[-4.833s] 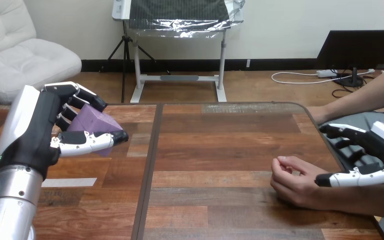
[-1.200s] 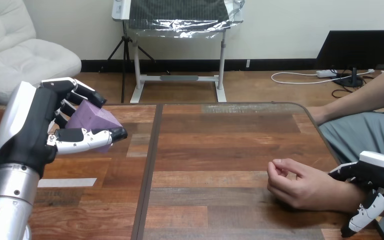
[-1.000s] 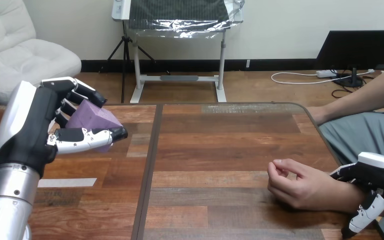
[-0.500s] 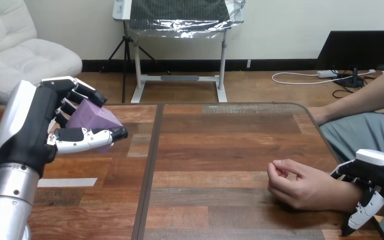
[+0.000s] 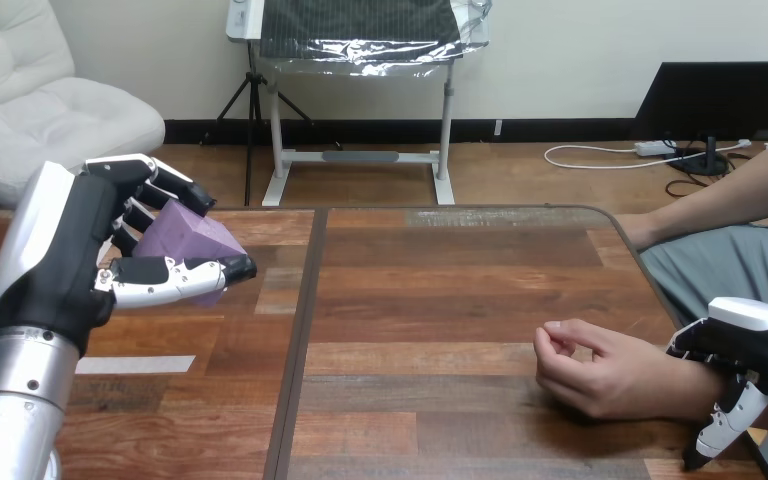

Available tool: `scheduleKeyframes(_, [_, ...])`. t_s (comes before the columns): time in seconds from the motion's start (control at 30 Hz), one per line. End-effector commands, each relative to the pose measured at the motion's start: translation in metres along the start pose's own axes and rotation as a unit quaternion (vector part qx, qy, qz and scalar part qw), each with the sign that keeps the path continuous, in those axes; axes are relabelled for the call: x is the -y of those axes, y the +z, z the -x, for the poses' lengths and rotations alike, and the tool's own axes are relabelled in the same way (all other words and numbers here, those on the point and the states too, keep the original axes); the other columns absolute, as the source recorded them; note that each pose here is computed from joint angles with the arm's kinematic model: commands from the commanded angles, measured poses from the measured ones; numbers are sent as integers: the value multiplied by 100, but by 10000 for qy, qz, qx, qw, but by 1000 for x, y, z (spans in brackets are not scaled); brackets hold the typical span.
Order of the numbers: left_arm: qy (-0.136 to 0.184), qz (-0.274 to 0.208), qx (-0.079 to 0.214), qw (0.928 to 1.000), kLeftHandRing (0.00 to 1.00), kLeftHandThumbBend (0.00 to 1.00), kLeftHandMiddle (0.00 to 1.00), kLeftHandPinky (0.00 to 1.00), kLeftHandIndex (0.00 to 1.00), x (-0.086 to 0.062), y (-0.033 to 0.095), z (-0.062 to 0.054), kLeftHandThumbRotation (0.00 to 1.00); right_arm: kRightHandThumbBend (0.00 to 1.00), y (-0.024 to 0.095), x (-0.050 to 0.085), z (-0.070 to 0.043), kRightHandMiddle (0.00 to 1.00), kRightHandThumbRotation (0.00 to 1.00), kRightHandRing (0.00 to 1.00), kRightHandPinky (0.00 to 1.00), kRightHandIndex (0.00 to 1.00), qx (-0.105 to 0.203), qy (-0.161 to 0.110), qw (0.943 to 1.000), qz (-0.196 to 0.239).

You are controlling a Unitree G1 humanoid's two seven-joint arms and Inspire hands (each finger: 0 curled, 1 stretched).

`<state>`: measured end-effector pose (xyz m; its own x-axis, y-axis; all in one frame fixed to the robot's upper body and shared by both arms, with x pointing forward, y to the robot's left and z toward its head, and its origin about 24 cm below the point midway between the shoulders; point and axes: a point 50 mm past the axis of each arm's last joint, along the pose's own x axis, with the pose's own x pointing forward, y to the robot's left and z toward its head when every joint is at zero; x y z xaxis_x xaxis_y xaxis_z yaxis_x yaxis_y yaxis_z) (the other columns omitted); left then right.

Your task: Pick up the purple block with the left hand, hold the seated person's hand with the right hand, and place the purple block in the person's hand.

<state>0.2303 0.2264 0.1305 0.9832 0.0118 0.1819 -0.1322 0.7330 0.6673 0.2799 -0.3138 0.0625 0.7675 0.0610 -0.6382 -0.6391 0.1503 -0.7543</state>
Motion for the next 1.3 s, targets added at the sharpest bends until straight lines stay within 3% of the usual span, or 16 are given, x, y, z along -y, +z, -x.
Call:
scheduleKeyframes(0.0, [221,6,318,9992,31,64,38,25,42,-9,11,-4,0,97,-3,-11,-7,70,6,66,56,69,-247,331,9991,62])
scheduleKeyframes(0.47, [216,-8,355,9991,31,65,37,25,42,-9,11,-4,0,93,-5,-11,-9,59,3,51,39,64,-362,352,9987,101])
scheduleKeyframes(0.7, [201,23,338,9992,31,64,38,25,42,-8,11,-4,0,93,-6,-11,-9,60,1,53,40,61,-402,379,9984,74])
scheduleKeyframes(1.27, [183,136,308,9993,31,64,37,25,42,-8,10,-5,0,91,-7,-7,-8,50,0,42,30,55,-362,240,9990,-76])
